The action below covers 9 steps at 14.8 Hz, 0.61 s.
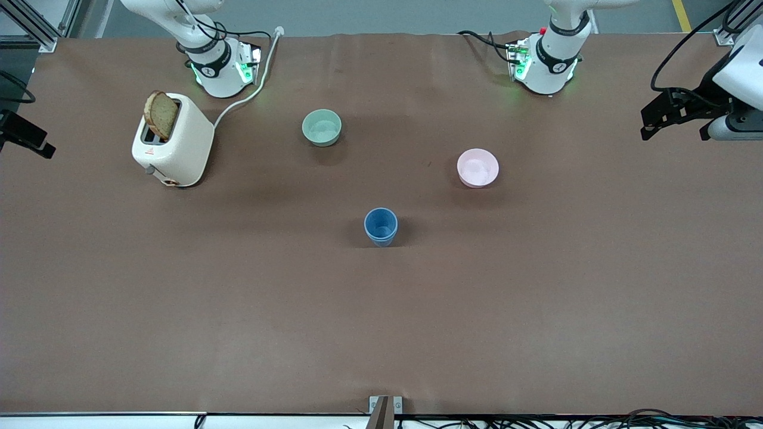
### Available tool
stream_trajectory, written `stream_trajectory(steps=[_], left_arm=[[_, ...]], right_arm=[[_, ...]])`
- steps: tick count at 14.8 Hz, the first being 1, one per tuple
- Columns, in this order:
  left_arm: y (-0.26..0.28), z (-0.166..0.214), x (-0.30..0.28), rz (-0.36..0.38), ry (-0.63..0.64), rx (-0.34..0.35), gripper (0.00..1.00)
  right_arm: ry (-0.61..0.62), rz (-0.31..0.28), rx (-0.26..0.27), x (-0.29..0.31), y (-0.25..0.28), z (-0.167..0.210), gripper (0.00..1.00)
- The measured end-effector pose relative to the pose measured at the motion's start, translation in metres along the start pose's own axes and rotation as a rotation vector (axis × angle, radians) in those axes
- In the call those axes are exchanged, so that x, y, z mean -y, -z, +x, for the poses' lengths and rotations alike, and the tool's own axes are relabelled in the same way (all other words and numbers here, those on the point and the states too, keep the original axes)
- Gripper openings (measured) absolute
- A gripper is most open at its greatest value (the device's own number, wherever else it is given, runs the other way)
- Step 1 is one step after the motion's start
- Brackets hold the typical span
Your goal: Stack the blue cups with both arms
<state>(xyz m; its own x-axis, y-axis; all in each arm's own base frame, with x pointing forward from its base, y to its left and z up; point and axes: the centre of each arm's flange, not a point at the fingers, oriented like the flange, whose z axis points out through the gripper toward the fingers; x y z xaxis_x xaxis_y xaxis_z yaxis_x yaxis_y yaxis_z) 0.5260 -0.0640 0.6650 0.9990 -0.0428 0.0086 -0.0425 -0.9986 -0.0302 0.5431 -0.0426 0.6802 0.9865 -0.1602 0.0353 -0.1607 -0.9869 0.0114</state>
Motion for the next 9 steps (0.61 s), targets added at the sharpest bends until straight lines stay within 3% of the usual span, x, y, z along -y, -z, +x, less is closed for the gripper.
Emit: stream_trajectory(steps=[9], left_arm=[[0.0, 0.0, 0.0, 0.0, 0.0, 0.0, 1.0]], right_arm=[[0.048, -0.001, 0.004, -0.0061, 0.0012, 0.0004, 1.0]])
